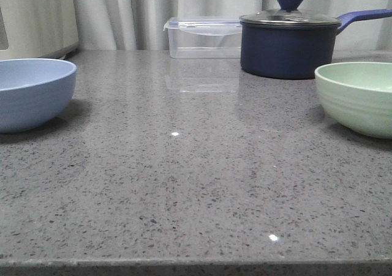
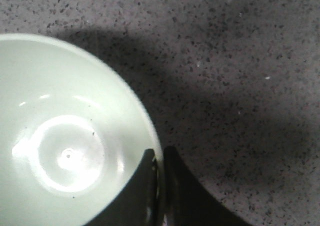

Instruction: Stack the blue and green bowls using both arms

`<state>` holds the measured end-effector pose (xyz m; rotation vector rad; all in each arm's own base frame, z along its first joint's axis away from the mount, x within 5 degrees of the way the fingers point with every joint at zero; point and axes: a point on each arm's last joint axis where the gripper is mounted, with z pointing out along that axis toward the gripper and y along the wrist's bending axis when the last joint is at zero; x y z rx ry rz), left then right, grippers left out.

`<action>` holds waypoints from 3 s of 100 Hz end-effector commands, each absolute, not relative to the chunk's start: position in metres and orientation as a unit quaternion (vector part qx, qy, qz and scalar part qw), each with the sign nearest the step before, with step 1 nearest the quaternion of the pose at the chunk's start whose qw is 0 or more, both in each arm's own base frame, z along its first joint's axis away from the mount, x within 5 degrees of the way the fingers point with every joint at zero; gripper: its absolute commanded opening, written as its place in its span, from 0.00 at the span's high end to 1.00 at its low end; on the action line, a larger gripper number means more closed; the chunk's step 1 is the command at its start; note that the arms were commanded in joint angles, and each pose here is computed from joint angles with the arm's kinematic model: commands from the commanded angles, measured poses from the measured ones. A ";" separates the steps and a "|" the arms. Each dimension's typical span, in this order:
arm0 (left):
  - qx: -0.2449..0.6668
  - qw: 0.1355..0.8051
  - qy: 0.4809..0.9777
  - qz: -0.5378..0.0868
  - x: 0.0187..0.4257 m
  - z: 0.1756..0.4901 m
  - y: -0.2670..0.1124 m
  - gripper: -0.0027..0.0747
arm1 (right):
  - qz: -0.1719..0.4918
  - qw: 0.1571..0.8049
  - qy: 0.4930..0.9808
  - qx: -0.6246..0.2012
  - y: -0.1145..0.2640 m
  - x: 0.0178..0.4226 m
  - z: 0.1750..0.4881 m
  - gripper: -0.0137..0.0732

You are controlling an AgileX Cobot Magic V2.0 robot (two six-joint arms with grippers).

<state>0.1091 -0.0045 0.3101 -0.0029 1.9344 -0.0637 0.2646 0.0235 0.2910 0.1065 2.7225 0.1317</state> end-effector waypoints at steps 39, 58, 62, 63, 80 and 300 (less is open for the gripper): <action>-0.002 0.608 0.794 -0.028 0.112 0.327 -0.004 0.40 | 0.130 0.279 0.948 -0.083 0.105 0.281 0.344 0.93; -0.002 0.608 0.794 -0.028 0.112 0.327 -0.004 0.40 | 0.154 0.267 0.944 -0.121 0.143 0.291 0.334 0.93; -0.002 0.608 0.794 -0.028 0.112 0.327 -0.004 0.40 | 0.160 0.272 0.940 -0.127 0.150 0.292 0.333 0.93; -0.002 0.608 0.794 -0.028 0.112 0.327 -0.004 0.40 | 0.162 0.274 0.939 -0.128 0.152 0.293 0.333 0.93; -0.002 0.608 0.794 -0.028 0.112 0.327 -0.004 0.40 | 0.174 0.290 0.930 -0.145 0.172 0.297 0.325 0.93; -0.003 0.616 0.787 -0.028 0.113 0.329 -0.004 0.40 | 0.187 0.274 0.928 -0.169 0.173 0.241 0.281 0.92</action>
